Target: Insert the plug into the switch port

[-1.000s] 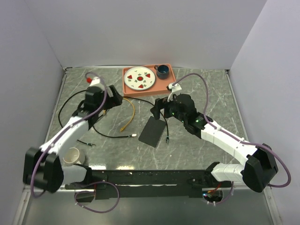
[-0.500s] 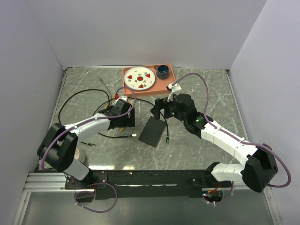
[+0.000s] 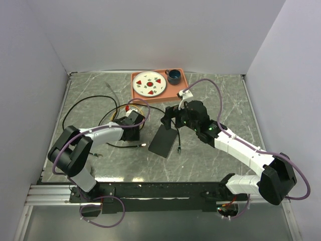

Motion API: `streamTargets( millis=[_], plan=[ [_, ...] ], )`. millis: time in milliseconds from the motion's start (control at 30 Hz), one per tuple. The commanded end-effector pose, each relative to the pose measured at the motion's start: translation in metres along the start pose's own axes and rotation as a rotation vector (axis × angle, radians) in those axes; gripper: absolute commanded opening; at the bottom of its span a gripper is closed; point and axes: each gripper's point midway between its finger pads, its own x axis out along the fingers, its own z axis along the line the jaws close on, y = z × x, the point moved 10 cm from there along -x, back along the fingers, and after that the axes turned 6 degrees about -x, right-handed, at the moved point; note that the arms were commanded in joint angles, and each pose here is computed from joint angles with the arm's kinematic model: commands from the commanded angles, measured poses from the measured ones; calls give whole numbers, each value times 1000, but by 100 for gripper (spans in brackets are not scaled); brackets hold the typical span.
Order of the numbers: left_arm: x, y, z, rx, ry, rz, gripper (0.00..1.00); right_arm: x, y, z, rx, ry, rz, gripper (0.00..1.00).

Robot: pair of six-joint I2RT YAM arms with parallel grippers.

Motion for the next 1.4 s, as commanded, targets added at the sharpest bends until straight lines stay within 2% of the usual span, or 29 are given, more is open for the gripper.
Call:
streamTargets(
  millis=[0,67,333,500,733,867,1033,1100,1167,1367],
  plan=[
    [5,7,4,-1,-42,-1,19,-1,-15,4,2,-11,-40,100],
    [5,7,4,-2,-46,1,1,-1,-16,4,3,-9,-39,100],
    [-29,-27,-1,-11,-22,-108,1,-4,-17,4,-7,-1,-42,100],
    [-79,-63,-11,-30,129,-229,1,-9,-17,2,-12,6,-51,100],
    [-180,-103,-35,34,635,-373,1,-19,-20,0,-28,38,-72,100],
    [-253,-105,-36,113,1004,-493,1,-30,-25,-5,-55,88,-106,100],
    [-299,-91,-34,244,1325,-534,1,-61,-36,-13,-91,191,-190,100],
    [-304,-85,-36,295,1436,-517,1,-75,-40,-15,-124,199,-239,100],
    [-301,-81,-38,305,1474,-506,1,-97,-43,-14,-163,177,-320,100],
    [-230,-63,-58,248,1388,-330,1,-156,-55,-1,-239,-3,-548,100]
  ],
)
